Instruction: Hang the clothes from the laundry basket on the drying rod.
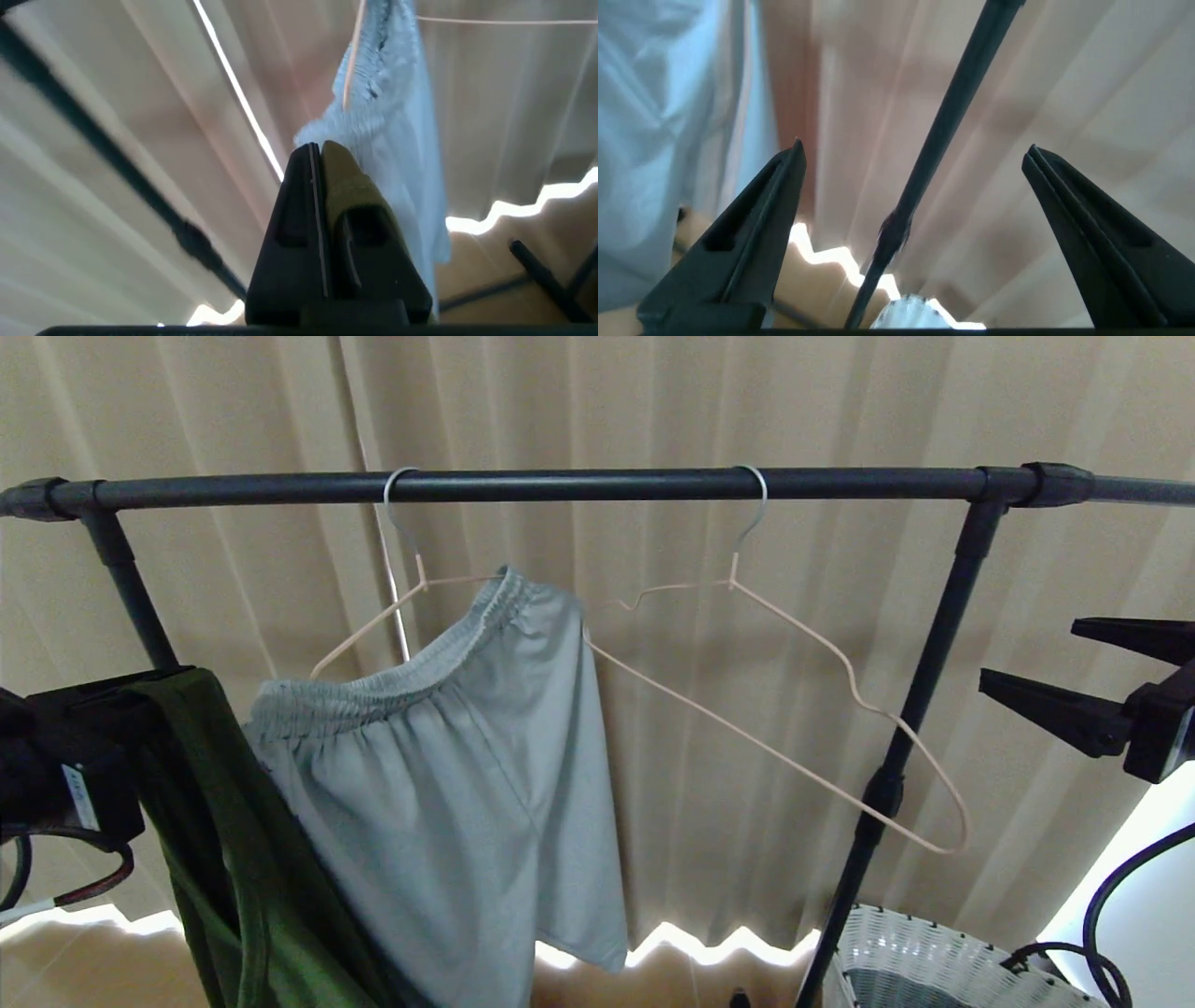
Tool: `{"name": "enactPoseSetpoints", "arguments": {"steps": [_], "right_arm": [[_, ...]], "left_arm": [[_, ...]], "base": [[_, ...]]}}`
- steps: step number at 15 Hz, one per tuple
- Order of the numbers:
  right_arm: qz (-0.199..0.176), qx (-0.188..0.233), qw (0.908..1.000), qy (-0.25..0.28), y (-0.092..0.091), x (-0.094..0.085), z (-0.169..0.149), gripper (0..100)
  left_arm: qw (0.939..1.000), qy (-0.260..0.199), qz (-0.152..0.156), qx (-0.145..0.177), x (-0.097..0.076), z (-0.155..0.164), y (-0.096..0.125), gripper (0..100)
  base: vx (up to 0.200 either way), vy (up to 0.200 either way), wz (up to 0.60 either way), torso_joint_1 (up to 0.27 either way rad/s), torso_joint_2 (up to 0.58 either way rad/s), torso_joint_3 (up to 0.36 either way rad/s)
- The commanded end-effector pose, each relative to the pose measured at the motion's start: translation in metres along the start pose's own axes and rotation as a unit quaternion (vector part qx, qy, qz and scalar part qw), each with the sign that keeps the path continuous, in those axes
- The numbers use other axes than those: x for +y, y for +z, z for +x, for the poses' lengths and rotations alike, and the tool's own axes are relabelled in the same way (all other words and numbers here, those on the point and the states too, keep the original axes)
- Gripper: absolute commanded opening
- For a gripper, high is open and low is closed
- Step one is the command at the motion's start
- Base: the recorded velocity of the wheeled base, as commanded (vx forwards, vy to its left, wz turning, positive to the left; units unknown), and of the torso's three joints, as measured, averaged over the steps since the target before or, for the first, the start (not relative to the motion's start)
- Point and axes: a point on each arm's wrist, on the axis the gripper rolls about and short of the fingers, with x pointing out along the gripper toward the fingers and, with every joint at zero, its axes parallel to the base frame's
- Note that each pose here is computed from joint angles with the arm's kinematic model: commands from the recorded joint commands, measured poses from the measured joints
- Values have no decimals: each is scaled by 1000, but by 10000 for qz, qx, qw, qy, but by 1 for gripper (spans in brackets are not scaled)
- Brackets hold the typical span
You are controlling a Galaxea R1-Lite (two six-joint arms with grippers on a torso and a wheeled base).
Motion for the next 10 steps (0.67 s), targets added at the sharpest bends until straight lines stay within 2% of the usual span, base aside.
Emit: {"name": "enactPoseSetpoints", "arguments": {"steps": [1,4,10], "right_arm": [[-1,11,10000,8,0,0,0,100],[-1,11,10000,8,0,0,0,100],[-6,-11,10000,3,0,0,0,100]], "left_arm": [[10000,-2,3,20,0,0,-1,0],[10000,3,4,29,0,0,-1,0],[10000,18,-16,-22,0,-3,-1,0]], "base": [[0,0,0,0,0,0],[0,0,0,0,0,0],[0,200,0,1,3,2]]}}
